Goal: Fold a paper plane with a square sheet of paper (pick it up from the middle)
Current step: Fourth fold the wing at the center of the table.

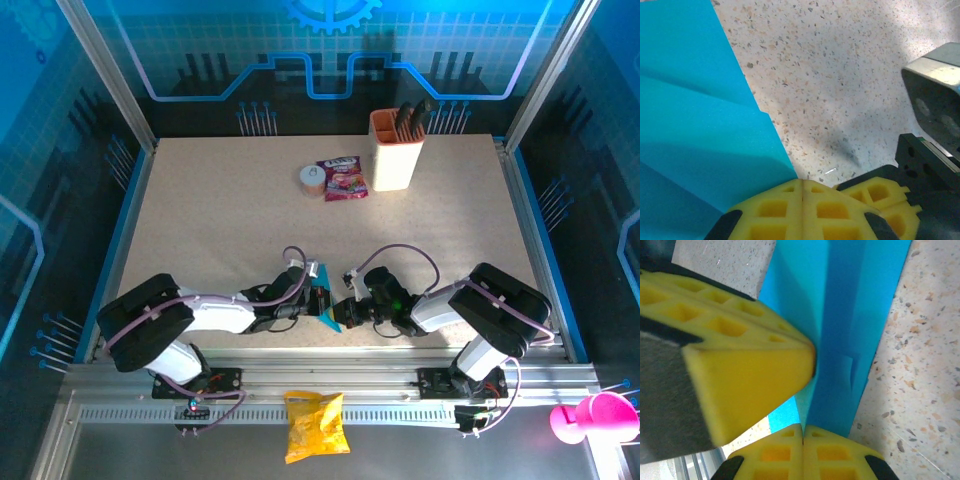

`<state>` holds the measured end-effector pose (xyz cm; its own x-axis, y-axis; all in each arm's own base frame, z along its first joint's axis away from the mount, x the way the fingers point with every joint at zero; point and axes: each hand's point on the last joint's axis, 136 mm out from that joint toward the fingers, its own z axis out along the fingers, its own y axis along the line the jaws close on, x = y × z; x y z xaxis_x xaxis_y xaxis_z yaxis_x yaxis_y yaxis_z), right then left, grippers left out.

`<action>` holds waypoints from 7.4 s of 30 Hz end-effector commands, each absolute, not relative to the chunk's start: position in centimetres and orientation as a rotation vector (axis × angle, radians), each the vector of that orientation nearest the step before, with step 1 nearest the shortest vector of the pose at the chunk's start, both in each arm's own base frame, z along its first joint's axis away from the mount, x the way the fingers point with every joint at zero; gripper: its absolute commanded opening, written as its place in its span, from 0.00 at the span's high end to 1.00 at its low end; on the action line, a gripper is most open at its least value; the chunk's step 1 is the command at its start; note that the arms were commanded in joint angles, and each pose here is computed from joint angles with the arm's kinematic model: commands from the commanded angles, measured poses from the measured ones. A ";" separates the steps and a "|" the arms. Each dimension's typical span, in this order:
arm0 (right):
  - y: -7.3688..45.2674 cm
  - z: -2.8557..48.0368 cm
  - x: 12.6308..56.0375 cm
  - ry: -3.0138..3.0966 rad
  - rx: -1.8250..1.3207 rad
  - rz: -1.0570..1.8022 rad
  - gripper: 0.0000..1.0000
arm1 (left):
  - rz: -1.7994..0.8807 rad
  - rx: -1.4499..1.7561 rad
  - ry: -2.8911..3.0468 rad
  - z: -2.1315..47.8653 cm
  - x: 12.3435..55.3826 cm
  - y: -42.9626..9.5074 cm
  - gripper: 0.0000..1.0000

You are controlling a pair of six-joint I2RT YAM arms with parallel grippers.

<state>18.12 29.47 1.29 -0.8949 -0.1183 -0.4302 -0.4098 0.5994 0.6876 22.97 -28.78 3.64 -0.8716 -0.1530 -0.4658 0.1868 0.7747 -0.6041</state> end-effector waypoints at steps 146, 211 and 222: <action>32.7 3.9 19.0 2.488 -0.461 1.383 0.94 | -0.584 -0.003 2.584 -2.9 27.1 -22.8 1.00; 25.8 -4.9 13.6 2.886 -0.255 1.078 1.00 | -0.574 -0.071 2.577 -1.5 27.5 -22.6 1.00; 23.7 -5.3 12.5 3.002 -0.325 0.782 1.00 | -0.715 -0.049 2.488 4.5 28.2 -24.4 0.86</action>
